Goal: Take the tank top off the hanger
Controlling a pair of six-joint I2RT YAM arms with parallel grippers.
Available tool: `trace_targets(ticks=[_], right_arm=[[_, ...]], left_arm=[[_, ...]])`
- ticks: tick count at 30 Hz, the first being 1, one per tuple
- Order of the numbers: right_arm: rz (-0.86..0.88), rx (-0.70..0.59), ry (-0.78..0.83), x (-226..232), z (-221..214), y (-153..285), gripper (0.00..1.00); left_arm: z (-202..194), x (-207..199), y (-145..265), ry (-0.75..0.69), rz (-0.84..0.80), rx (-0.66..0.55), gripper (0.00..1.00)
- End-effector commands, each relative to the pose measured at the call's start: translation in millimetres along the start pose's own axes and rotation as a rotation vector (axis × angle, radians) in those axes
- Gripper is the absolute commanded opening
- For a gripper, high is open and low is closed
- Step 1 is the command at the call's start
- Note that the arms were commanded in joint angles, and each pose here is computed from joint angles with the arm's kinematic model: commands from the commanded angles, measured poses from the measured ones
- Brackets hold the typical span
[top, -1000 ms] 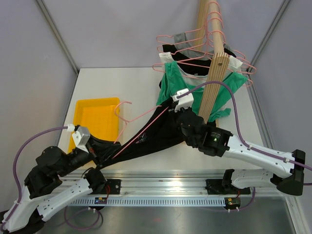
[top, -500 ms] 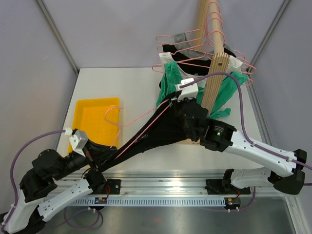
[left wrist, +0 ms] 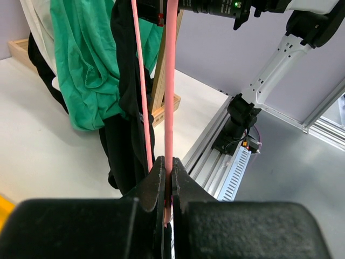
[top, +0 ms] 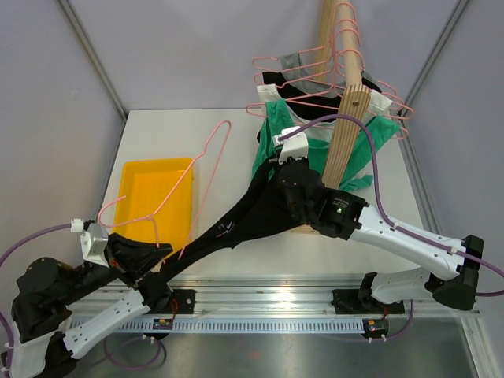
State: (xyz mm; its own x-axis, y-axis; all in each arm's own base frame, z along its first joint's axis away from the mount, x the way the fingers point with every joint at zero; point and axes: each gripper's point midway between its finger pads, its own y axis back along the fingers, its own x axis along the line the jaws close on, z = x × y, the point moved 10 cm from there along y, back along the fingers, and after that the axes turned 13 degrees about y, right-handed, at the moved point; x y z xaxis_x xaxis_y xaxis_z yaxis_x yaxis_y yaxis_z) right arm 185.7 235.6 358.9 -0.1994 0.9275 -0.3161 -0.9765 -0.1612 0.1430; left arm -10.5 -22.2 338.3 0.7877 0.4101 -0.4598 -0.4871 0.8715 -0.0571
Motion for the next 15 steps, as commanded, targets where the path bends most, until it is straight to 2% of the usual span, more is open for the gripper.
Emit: trace_targets(ticks=[1,15], right_arm=[[0.014,-0.009,-0.084,-8.3,10.2,7.0,0.00],[0.198,-0.050,-0.022,59.2,13.0,65.6,0.00]], left_arm=[[5.2,-2.2,0.4,-0.010,-0.025,-0.068,0.00],[38.7,8.7,-51.0,-0.100,0.096,-0.242,0.00]])
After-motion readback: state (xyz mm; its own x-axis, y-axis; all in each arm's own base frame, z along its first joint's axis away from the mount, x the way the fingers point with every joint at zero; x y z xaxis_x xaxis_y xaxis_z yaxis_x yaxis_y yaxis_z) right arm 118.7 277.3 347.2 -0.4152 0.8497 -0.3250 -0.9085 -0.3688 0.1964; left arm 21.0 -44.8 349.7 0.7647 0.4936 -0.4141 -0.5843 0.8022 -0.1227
